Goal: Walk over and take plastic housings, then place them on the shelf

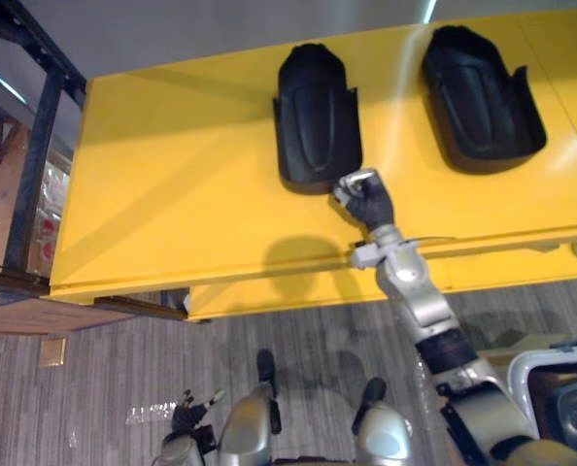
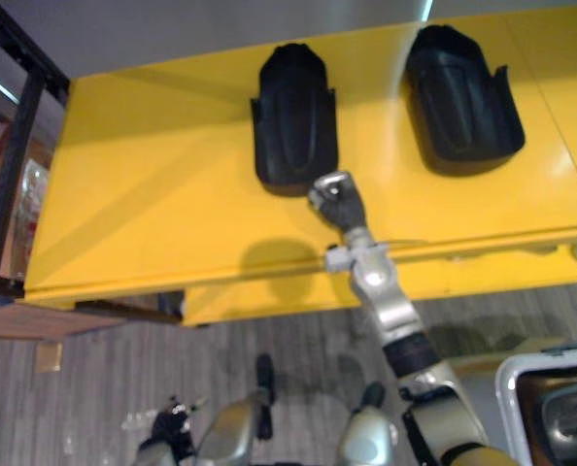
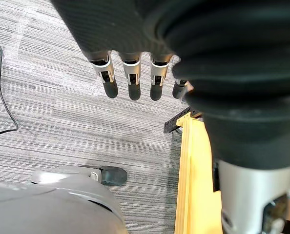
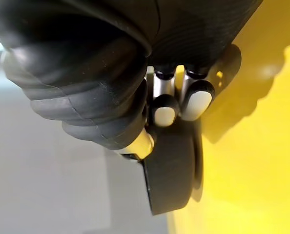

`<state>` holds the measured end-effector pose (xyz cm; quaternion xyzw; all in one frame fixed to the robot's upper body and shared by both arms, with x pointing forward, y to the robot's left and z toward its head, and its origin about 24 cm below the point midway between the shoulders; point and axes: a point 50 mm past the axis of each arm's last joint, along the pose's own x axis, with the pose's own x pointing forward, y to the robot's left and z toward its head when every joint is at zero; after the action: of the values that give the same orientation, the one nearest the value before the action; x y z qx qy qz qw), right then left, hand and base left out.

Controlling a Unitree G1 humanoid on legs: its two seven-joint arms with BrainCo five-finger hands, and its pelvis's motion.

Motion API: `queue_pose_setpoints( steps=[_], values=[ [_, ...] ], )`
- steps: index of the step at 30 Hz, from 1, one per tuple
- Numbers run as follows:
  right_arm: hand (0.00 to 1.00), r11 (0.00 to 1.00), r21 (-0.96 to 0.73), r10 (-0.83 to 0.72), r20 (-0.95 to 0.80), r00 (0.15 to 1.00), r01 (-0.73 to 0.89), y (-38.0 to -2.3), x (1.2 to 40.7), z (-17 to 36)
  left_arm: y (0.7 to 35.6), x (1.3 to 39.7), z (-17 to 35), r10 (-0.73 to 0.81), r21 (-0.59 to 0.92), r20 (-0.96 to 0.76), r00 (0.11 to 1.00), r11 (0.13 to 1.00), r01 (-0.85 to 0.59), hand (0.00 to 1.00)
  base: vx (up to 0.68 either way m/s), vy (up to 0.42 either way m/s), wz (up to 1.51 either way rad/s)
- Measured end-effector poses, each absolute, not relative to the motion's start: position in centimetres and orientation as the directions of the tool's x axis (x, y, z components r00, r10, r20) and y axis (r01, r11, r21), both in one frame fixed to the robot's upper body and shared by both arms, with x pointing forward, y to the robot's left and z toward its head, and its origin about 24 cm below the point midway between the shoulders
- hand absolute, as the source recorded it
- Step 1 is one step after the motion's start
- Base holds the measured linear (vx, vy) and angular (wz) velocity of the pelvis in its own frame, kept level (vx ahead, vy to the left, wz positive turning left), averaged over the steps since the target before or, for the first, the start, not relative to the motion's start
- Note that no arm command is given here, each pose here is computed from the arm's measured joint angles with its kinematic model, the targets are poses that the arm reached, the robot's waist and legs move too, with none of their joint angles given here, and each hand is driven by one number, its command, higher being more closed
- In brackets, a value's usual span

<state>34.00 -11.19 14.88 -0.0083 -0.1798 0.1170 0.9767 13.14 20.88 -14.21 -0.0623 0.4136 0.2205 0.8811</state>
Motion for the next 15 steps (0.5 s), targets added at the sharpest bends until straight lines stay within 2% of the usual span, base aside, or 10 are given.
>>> queue_pose_setpoints(
  steps=[15],
  values=[
    [1.0, 0.982, -0.035, 0.184, 0.38, 0.906, -0.185, -11.3, 34.32, 15.34, 20.81, 13.16, -14.21, 0.336, 0.072, -0.756, 0.562, 0.895, -0.439, 0.0, 0.0, -0.002, 0.01]
  ],
)
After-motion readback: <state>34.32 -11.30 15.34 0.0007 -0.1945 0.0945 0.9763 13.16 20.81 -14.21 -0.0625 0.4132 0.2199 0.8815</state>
